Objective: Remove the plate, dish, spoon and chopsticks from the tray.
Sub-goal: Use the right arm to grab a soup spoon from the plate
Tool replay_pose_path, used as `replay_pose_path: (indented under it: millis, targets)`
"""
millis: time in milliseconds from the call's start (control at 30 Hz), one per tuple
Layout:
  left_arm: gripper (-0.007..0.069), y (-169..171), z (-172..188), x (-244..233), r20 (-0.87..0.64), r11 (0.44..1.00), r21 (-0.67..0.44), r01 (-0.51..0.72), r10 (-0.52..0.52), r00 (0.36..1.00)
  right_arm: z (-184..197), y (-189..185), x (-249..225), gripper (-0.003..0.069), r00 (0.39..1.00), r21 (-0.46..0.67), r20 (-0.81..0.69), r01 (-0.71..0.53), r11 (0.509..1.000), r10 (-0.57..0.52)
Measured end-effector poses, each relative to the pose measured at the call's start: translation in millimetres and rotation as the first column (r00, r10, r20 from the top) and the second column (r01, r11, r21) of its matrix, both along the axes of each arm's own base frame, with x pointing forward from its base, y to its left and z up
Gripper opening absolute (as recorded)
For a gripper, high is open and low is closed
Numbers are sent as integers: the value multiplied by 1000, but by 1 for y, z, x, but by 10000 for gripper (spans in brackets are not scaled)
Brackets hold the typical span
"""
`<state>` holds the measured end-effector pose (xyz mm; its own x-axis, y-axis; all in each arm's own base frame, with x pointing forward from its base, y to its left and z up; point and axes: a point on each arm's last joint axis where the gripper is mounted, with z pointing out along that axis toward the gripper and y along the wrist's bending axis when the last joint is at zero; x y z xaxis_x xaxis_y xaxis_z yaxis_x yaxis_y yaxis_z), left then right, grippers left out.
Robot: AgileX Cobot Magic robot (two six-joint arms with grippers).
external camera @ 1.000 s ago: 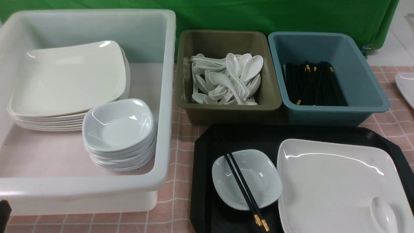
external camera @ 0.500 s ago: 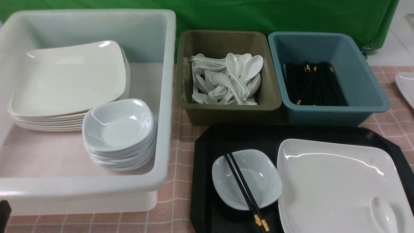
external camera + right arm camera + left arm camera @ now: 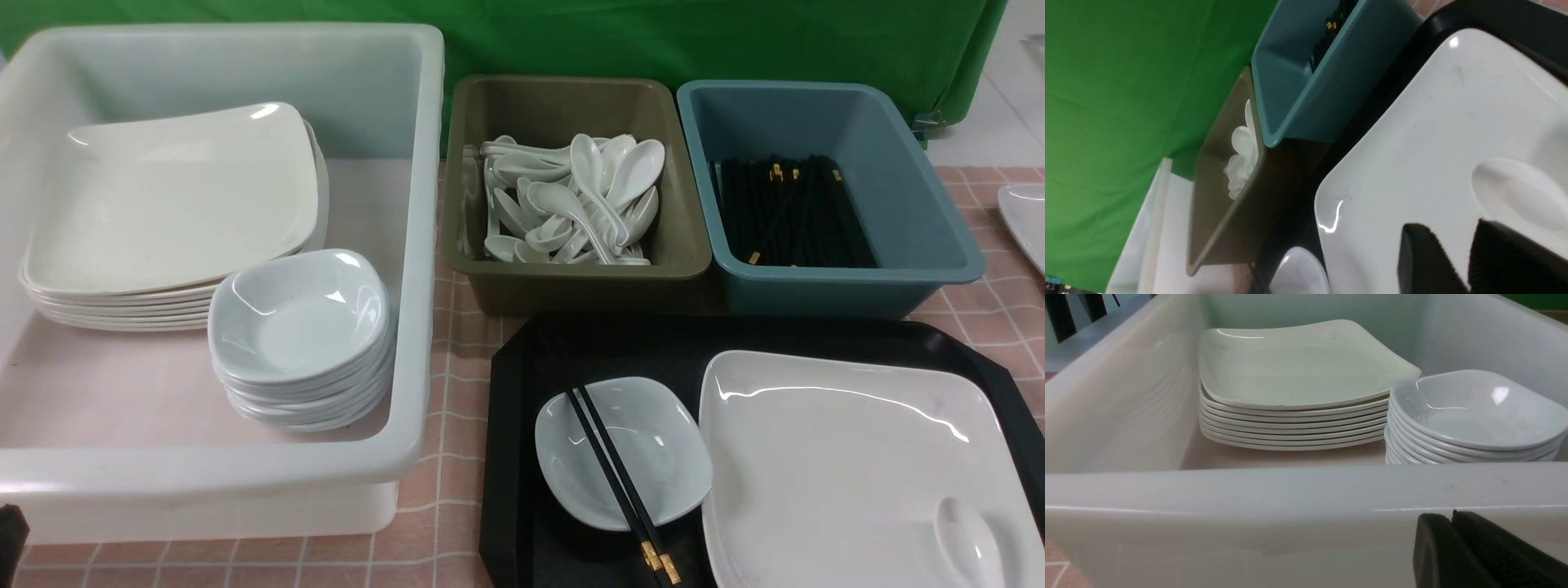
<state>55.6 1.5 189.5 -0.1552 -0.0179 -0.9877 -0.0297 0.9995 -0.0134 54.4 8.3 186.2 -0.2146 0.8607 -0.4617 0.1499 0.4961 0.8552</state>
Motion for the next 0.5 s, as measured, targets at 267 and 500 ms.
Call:
replay_pose_path:
  millis: [267,500]
  targets:
    - [20,0,0,0,0,1000,0,0,0,1000,43,-2,0,52,962,-68,272,21,997,-1]
    - [20,0,0,0,0,1000,0,0,0,1000,132,8,24,31,961,-585,-132,-273,764,242]
